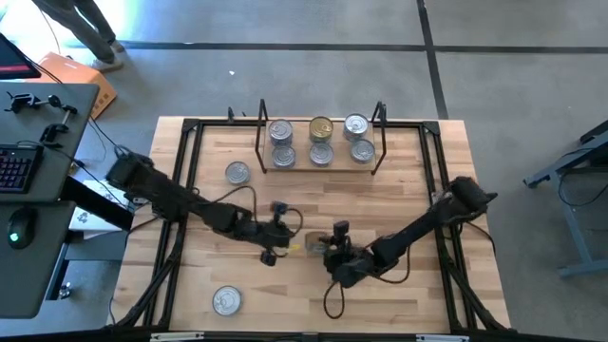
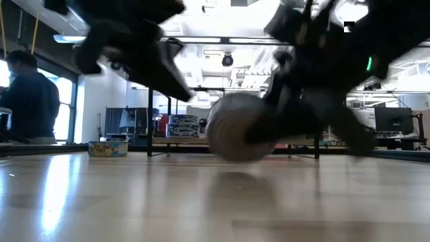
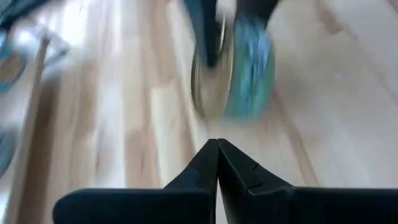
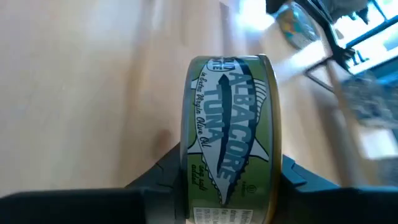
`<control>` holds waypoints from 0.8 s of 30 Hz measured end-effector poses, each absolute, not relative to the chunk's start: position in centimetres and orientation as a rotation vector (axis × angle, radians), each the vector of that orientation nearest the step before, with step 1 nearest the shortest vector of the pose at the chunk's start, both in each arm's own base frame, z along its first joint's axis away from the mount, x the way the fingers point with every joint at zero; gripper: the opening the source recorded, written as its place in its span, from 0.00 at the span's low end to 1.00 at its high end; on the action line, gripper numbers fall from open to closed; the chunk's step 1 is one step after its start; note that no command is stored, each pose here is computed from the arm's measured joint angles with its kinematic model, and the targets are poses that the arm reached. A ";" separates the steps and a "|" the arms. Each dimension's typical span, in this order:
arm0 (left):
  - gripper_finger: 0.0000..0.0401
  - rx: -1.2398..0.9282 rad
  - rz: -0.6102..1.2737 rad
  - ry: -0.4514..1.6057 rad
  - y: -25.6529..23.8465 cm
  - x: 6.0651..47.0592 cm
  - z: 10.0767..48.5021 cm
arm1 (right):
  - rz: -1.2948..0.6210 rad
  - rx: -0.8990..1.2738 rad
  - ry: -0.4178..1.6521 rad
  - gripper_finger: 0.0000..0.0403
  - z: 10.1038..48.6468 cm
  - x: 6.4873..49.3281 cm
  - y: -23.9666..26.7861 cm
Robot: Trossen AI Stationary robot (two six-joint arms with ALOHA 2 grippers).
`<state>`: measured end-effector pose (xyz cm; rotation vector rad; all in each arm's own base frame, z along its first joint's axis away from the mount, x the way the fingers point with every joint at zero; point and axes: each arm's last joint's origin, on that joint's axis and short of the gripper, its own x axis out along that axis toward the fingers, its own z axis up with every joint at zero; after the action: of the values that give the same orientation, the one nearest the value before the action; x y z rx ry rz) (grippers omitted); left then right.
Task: Stack canned seafood by type on shelf
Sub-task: Stack the green tuna can on top of the green tuna can on the shelf
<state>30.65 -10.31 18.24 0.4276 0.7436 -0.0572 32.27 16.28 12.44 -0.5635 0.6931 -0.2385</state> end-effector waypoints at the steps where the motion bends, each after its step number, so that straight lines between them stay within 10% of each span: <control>1: 0.00 0.403 -0.027 0.767 -10.3 29.9 18.8 | -0.250 -0.572 0.729 0.29 13.7 32.2 16.0; 9: 0.00 0.300 0.238 0.879 -11.9 25.0 20.1 | -0.385 -0.773 0.897 0.29 20.5 34.9 8.0; 24: 0.00 0.353 0.338 0.749 -17.0 20.0 19.7 | -0.449 -0.786 1.063 0.29 20.8 36.1 -7.5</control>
<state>19.96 -16.95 19.70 0.3531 0.7490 0.3385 36.14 -7.52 20.83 -0.7857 1.0631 -0.4490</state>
